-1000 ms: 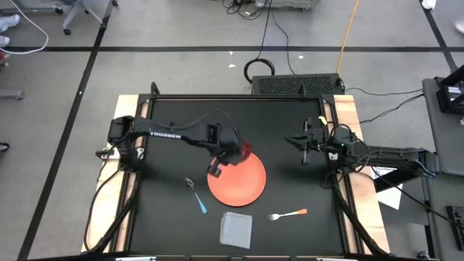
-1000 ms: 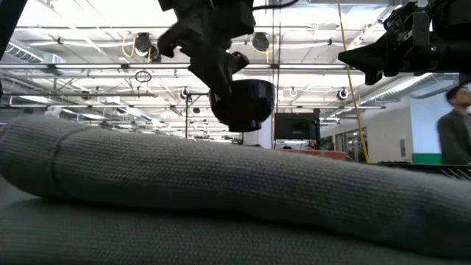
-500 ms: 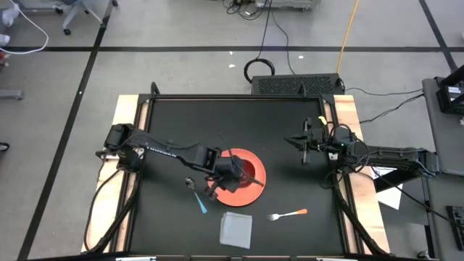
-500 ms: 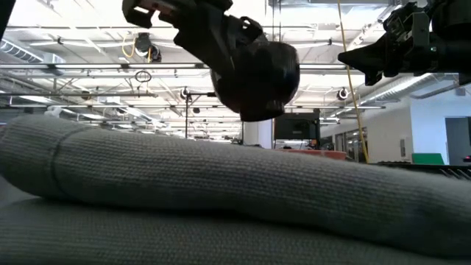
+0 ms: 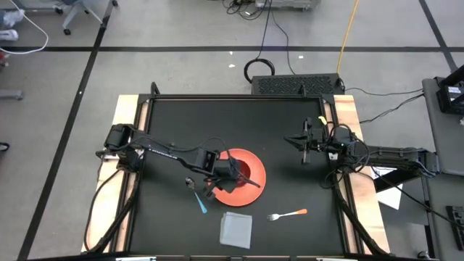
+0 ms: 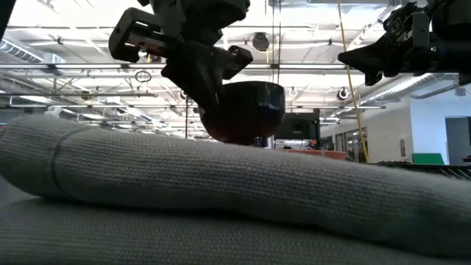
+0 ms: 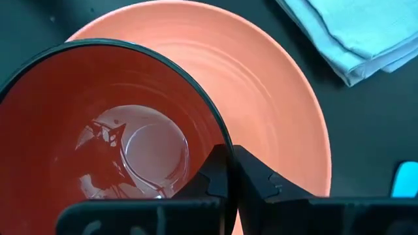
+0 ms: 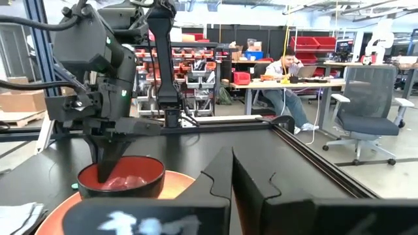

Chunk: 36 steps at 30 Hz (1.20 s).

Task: Set table place
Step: Put the brown bowl on the orange plate

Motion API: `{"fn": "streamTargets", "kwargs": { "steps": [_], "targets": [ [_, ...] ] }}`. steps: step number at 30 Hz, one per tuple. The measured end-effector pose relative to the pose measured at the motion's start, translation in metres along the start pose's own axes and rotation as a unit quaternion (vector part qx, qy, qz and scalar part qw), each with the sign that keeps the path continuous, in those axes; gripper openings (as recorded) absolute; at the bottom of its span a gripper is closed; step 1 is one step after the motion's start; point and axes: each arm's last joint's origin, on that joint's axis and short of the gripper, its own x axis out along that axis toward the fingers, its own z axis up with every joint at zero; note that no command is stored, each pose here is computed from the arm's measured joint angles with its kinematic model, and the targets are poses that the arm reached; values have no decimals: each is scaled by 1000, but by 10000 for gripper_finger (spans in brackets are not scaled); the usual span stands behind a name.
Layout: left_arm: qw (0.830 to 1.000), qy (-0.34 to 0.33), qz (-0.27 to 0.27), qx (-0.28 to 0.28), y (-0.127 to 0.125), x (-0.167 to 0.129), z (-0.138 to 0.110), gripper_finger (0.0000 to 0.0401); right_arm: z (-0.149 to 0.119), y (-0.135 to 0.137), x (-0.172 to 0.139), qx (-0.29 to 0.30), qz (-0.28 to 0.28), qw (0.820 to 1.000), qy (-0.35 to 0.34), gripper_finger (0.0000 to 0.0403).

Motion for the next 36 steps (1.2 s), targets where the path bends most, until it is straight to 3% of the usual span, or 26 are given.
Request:
{"fn": "streamTargets", "kwargs": {
  "steps": [13,36],
  "targets": [
    [1000,6,0,-11,-5,12,-11,7,0,0,0,0,0,1000,0,0],
    [1000,-11,-2,-9,-4,12,-9,7,1,0,0,0,0,1000,-4,0]
  ]
}}
